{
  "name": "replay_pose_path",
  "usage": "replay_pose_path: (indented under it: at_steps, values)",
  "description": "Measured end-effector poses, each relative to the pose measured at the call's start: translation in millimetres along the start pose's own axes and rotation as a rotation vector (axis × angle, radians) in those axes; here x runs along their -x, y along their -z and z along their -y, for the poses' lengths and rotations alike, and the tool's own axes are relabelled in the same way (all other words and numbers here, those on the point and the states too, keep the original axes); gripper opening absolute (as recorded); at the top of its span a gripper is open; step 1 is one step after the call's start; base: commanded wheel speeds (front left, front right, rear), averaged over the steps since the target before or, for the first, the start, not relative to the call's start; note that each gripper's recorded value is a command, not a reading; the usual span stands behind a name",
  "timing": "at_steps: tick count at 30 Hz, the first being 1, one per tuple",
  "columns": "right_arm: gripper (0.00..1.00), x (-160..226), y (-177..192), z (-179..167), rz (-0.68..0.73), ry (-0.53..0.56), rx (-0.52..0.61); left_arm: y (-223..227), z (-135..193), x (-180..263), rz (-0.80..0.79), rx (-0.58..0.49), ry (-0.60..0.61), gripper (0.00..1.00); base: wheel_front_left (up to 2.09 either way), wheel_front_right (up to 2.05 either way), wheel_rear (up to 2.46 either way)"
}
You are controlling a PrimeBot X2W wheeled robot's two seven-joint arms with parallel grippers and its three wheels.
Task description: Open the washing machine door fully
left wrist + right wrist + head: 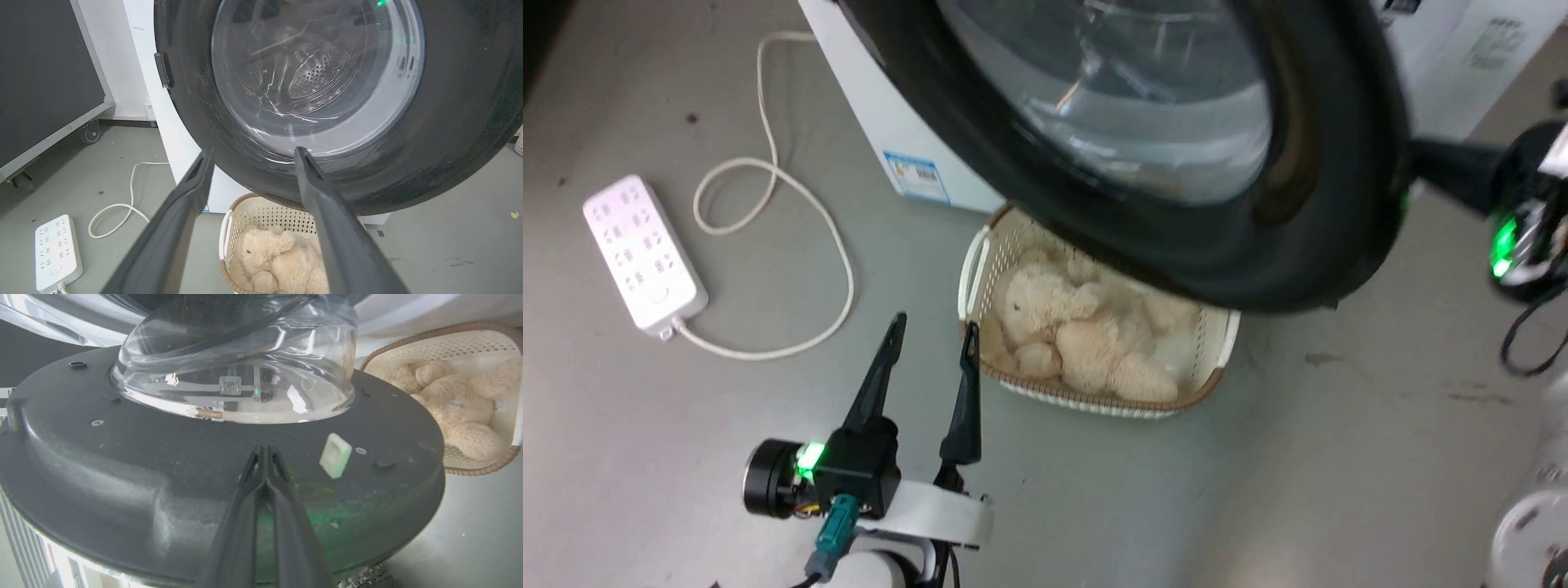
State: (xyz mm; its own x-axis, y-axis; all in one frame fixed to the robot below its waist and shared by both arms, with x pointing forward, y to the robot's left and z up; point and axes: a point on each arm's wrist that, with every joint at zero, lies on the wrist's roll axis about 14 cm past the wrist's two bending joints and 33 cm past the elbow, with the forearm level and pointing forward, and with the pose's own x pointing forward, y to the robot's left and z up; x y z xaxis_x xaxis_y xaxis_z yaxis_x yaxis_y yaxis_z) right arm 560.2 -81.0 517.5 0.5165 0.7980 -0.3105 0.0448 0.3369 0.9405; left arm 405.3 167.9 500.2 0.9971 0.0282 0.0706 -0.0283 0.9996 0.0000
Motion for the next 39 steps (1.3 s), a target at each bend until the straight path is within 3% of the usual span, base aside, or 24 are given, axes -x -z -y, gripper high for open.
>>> replay_pose_path:
  at_steps: [12,23,29,30,31,32,36,37,39]
  values:
    - [0.0,6.1,110.1,-14.1,-0.227,-0.092,0.03,-14.1,9.0,39.9,0.019,0.024,0.046,1.0,0.0,0.0,0.0]
    - [0.0,-13.4,217.1,-23.8,-0.404,-0.192,0.04,-8.9,6.7,66.3,-0.004,0.035,0.048,1.0,0.0,0.0,0.0]
    - [0.01,-23.0,236.0,-32.1,-0.386,-0.21,0.058,-10.2,3.3,71.7,-0.001,0.047,0.04,1.0,0.0,0.0,0.0]
    - [0.26,-23.4,232.7,-34.4,-0.358,-0.212,0.066,-11.7,2.1,72.0,0.004,0.047,0.036,1.0,0.0,0.0,0.0]
    - [0.58,-23.2,228.1,-36.0,-0.325,-0.209,0.08,-13.5,1.2,72.0,0.01,0.051,0.034,1.0,0.0,0.0,0.0]
    - [1.0,-22.3,221.9,-36.8,-0.284,-0.203,0.098,-15.1,0.2,71.6,0.015,0.055,0.031,1.0,0.0,0.0,0.0]
    - [1.0,-6.0,182.9,-40.0,-0.064,-0.174,0.212,-21.2,-1.7,69.2,0.037,0.065,0.028,1.0,0.0,0.0,0.0]
    - [1.0,2.5,169.3,-41.6,0.009,-0.156,0.28,-22.7,-1.8,68.3,0.042,0.069,0.028,1.0,0.0,0.0,0.0]
    - [1.0,24.2,141.7,-43.1,0.163,-0.071,0.534,-24.6,-3.2,65.8,0.049,0.071,0.026,1.0,0.0,0.0,0.0]
